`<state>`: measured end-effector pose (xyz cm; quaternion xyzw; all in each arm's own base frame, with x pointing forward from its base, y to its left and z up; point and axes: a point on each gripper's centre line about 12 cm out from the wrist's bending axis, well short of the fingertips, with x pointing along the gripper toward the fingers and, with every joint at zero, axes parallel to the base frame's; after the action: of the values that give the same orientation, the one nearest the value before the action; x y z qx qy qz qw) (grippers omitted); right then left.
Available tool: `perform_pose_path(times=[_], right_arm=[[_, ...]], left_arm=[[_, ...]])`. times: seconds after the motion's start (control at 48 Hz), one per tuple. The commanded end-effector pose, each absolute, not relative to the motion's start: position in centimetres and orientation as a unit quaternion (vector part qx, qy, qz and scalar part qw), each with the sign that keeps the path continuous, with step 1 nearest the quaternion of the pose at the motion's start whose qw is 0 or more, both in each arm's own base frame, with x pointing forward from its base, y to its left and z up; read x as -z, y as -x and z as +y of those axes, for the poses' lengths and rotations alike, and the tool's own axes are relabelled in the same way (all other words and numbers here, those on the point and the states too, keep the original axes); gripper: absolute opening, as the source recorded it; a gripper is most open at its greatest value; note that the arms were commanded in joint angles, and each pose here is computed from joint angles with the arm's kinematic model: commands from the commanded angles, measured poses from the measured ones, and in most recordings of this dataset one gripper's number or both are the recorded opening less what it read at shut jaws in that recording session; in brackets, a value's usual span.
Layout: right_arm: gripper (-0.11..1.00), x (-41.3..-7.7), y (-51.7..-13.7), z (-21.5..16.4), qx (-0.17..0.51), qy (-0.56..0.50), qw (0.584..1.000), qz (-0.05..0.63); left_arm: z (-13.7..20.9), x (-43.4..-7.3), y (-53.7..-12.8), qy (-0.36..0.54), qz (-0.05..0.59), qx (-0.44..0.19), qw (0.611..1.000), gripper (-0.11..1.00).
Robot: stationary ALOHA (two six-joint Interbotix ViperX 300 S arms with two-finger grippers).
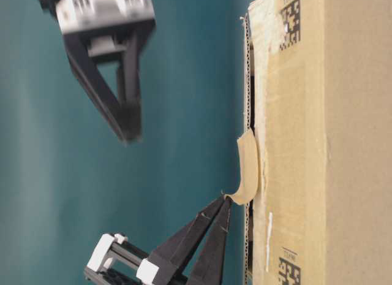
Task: Apply tape along the seams of the closed cardboard box to seal it securely.
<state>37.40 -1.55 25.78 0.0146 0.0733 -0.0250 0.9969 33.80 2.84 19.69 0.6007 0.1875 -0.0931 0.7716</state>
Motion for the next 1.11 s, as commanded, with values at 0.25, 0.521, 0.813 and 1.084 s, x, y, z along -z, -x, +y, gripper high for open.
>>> perform_pose_path(times=[0.25,0.521,0.813,1.084], right_arm=[[0.52,-23.9,-39.6,-2.3,0.036,-0.022,0.994,0.103],[0.52,-21.0,-40.2,-2.5,0.043,-0.032,0.989,0.139],[0.52,-19.7,-40.1,-3.4,0.056,-0.038,0.986,0.155],[0.49,-19.0,-39.9,-3.1,0.052,-0.035,0.985,0.161]], left_arm=[[2.9,-20.8,-34.3,-0.600,0.175,0.082,0.776,0.00],[2.9,-20.8,-34.3,-0.598,0.176,0.082,0.778,0.00],[2.9,-20.8,-34.4,-0.595,0.178,0.083,0.779,0.00],[3.2,-20.5,-34.7,-0.589,0.192,0.088,0.780,0.00]])
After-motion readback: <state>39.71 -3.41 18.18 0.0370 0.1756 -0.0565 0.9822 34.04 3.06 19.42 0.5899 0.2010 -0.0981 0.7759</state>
